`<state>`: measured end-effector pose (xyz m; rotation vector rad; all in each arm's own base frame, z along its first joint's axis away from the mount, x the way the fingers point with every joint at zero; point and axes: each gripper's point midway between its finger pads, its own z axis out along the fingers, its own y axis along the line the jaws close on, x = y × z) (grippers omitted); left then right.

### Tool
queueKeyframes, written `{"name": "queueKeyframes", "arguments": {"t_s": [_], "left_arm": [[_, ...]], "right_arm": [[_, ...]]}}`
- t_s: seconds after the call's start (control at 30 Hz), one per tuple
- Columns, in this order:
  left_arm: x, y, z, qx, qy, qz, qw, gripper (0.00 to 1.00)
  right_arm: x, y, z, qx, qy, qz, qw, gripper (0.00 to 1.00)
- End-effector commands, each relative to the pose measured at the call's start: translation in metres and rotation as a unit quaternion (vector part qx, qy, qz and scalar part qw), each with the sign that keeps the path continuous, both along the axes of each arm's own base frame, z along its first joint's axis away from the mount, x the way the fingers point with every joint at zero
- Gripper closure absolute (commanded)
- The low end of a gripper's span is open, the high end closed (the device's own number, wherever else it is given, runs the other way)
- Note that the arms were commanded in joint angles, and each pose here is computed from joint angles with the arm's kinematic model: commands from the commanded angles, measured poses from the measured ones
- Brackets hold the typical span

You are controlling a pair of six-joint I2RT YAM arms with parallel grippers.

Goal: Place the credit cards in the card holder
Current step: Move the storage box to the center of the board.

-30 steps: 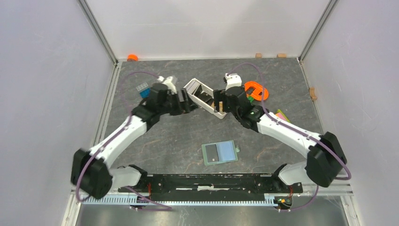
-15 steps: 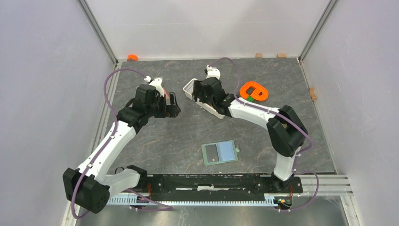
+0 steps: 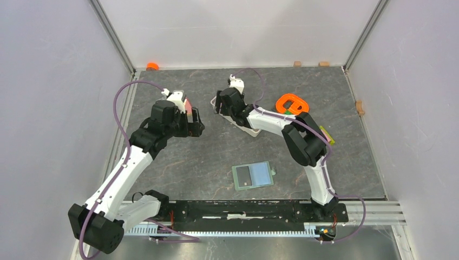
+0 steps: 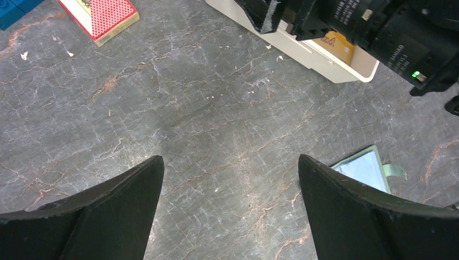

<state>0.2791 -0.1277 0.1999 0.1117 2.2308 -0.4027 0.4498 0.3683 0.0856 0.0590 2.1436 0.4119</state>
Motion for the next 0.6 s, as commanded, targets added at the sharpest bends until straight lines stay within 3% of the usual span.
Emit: {"name": "queueKeyframes", "arguments": {"t_s": [0.0,0.23,0.57], "left_arm": [[0.002,0.004,0.006,0.012,-0.024,-0.007,1.000,0.00],[0.001,0.005,0.004,0.014,-0.023,-0.007,1.000,0.00],[0.001,0.004,0.001,0.015,-0.019,-0.008,1.000,0.00]], "right_arm": [[0.023,0.008,0.016,0.027,-0.021,-0.029,0.999,0.25],[0.031,0.013,0.002,0.049,-0.008,-0.023,0.999,0.30],[0.034,0.019,0.028,0.077,-0.035,-0.011,0.996,0.40]]}}
